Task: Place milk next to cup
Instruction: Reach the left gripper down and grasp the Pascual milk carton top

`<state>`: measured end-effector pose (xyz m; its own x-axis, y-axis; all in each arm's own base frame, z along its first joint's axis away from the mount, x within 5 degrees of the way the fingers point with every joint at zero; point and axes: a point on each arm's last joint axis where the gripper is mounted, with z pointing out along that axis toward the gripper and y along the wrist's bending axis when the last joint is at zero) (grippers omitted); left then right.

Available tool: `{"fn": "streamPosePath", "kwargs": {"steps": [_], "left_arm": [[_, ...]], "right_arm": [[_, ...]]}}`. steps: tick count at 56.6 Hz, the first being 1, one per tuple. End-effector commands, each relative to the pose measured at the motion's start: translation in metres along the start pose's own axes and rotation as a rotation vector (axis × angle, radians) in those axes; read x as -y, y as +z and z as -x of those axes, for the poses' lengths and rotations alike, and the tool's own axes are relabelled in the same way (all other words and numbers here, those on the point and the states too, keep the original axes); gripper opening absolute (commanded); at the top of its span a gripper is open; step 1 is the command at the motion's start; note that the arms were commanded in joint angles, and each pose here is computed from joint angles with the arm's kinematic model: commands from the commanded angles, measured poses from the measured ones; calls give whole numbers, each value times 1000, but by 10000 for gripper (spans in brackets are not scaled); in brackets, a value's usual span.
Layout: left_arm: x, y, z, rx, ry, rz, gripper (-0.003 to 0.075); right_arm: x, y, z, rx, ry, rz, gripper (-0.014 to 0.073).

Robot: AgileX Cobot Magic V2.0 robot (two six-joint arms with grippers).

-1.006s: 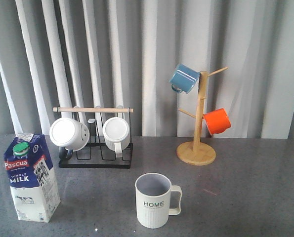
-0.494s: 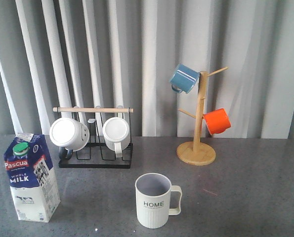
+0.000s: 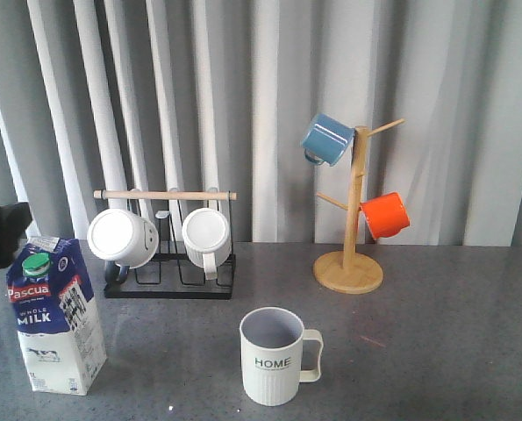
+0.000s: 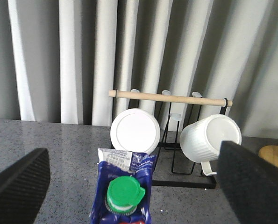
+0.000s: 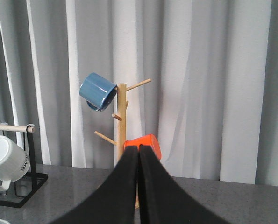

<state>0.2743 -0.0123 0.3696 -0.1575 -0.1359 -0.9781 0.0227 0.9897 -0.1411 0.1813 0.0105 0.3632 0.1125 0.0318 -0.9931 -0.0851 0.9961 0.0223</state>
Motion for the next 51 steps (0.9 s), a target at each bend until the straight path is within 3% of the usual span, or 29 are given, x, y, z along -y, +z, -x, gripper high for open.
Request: {"fn": "streamPosePath", "kwargs": {"steps": [1,19,34,40,51], "left_arm": [[7,18,16,63,-43,-32,723],[7,65,-24,-64,-55,-31,717],[4,86,-42,-68,-47,-37,678],[0,91,-47,-68,-51,-31,601],[-1,90,-43,-46,-50,-33,314]], "right_arm": [[-1,-1,18,105,-12,11,-9],[-1,-1,18,105,-12,11,-9],[-1,-1,18,105,-12,11,-9],[-1,-1,18,105,-12,11,-9],[-1,-1,18,105,-12,11,-9]]}}
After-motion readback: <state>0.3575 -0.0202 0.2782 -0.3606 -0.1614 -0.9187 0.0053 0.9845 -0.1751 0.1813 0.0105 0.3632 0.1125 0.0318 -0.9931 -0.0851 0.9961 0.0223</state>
